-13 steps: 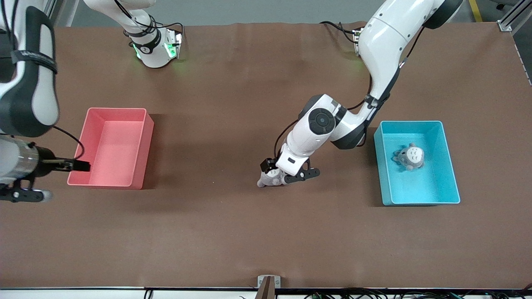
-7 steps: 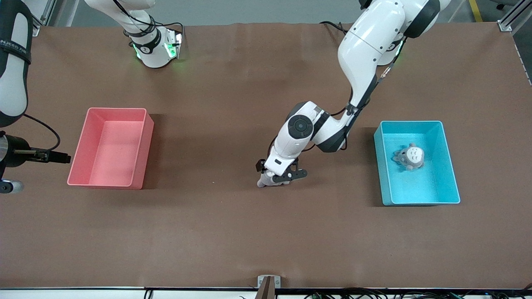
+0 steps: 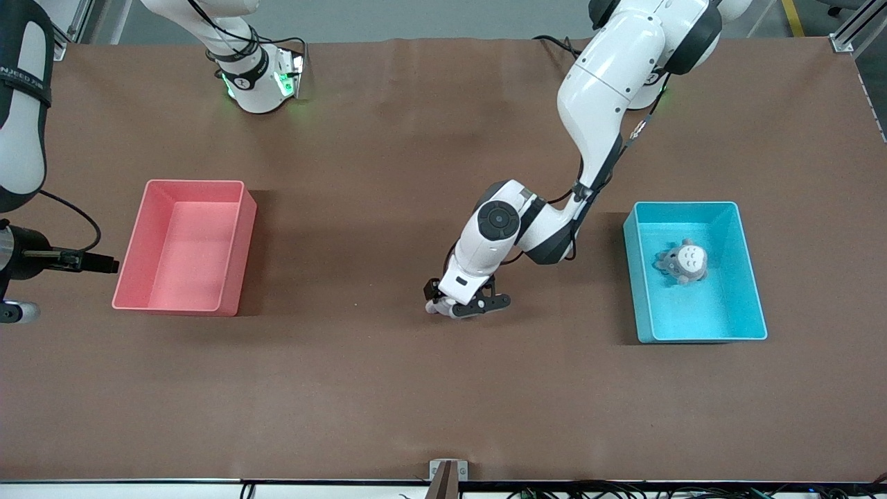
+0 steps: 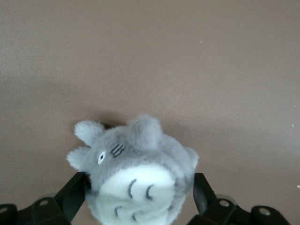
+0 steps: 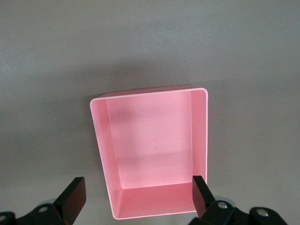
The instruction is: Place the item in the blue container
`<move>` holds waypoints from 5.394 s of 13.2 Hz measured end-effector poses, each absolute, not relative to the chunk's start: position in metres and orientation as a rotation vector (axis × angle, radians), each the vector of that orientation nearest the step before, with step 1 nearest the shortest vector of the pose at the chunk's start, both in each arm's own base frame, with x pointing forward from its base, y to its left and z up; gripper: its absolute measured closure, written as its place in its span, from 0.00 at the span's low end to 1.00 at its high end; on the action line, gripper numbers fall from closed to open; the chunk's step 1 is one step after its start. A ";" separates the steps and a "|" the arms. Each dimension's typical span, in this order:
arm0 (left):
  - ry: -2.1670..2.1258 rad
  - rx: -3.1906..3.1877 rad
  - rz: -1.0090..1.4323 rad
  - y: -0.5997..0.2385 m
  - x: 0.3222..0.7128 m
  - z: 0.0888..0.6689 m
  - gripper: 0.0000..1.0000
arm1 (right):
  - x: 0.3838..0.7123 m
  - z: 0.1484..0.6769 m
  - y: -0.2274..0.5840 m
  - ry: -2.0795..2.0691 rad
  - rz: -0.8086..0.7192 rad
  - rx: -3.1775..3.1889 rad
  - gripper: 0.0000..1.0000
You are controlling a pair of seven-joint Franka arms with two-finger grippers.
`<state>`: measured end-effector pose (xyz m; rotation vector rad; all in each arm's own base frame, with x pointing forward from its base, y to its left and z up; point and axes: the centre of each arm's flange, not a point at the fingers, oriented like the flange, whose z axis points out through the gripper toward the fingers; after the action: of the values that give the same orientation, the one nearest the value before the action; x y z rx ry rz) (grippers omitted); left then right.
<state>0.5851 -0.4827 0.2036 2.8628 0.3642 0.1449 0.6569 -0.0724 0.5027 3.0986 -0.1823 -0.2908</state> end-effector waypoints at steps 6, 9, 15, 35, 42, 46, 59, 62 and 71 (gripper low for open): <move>0.377 2.871 0.144 -0.479 0.589 0.192 0.01 | 0.647 0.509 -0.072 -0.181 -0.275 3.106 0.00; 0.375 2.869 0.146 -0.481 0.589 0.191 0.27 | 0.619 0.520 -0.073 -0.185 -0.209 3.123 0.00; 0.393 2.836 0.197 -0.476 0.606 0.228 0.69 | 0.572 0.550 -0.072 -0.177 -0.141 3.146 0.00; -0.238 3.206 -0.087 -0.010 0.614 0.327 0.72 | 0.525 0.611 -0.072 -0.155 -0.035 3.135 0.00; -0.201 3.184 -0.097 0.006 0.668 0.254 0.72 | 0.525 0.614 -0.059 -0.116 -0.025 3.136 0.00; -0.202 3.175 -0.141 0.006 0.668 0.228 0.72 | 0.524 0.615 -0.059 -0.039 -0.022 3.138 0.00; -0.123 3.193 -0.139 0.006 0.629 0.456 0.00 | 0.521 0.614 -0.058 0.043 -0.043 3.157 0.00; -0.091 3.168 -0.045 0.000 0.596 0.535 0.00 | 0.520 0.613 -0.059 0.041 -0.058 3.158 0.00; -0.083 3.144 0.121 -0.011 0.549 0.632 0.00 | 0.519 0.612 -0.060 0.038 -0.074 3.159 0.00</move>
<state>0.5490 -0.0114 0.6323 3.1442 -0.0827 0.1215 0.5187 -0.0600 0.6117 3.1590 0.0382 -0.0736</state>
